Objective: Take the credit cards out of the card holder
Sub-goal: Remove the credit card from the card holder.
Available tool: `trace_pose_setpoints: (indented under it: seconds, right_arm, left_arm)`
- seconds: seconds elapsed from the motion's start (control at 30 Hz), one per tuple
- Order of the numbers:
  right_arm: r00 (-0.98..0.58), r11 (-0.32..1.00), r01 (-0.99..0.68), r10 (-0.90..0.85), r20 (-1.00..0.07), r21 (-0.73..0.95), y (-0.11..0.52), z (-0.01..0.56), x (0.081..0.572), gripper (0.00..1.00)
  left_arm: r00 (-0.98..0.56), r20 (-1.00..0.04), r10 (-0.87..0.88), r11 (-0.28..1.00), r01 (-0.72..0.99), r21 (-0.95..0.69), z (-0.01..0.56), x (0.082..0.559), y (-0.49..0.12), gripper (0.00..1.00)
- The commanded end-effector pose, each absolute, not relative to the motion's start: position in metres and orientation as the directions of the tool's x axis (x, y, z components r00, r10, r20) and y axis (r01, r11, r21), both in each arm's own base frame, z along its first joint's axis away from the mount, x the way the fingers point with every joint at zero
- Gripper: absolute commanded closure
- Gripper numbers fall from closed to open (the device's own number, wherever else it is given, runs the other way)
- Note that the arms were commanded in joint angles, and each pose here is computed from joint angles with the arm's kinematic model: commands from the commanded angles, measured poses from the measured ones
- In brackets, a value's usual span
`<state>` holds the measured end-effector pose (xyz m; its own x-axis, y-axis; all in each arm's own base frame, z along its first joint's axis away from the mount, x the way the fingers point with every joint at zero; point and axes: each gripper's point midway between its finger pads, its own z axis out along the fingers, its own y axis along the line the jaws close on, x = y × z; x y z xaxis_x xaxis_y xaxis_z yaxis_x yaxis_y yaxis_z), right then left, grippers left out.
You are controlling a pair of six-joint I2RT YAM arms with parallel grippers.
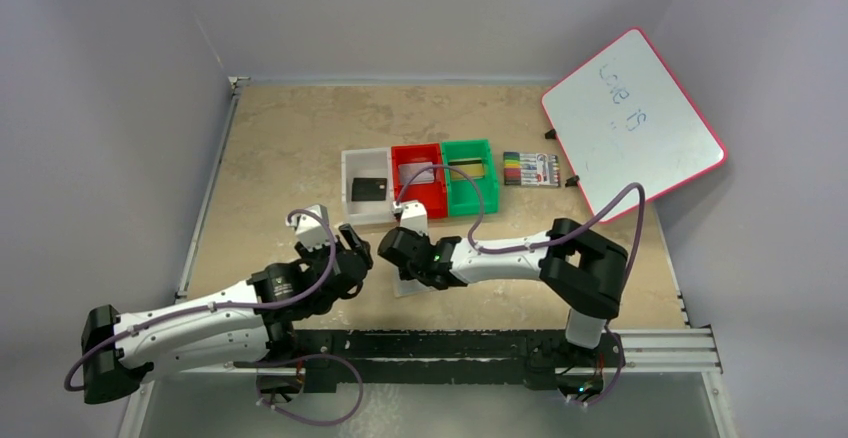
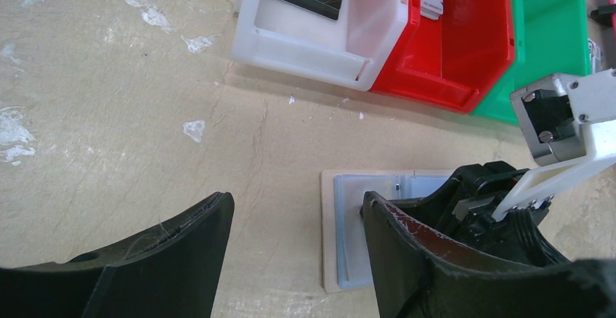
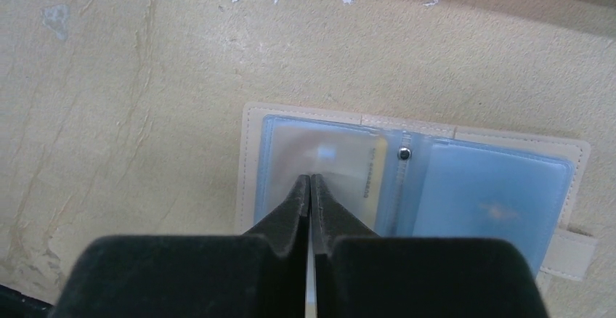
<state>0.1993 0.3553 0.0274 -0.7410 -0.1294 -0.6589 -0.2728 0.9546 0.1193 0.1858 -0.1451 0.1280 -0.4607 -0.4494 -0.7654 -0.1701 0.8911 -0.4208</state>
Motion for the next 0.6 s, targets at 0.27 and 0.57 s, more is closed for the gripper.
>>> trace_pose_setpoints:
  seconds: [0.27, 0.57]
  right_arm:
    - [-0.762, 0.928, -0.248, -0.008, -0.648, 0.280, 0.334, 0.049, 0.204, 1.00]
    - [-0.730, 0.923, -0.338, -0.135, -0.670, 0.182, 0.340, 0.053, 0.194, 0.59]
  left_arm:
    - [-0.464, -0.764, -0.448, 0.890, -0.150, -0.430, 0.127, 0.189, -0.156, 0.34]
    - [-0.460, -0.765, -0.451, 0.889, -0.152, -0.433, 0.127, 0.189, -0.155, 0.34]
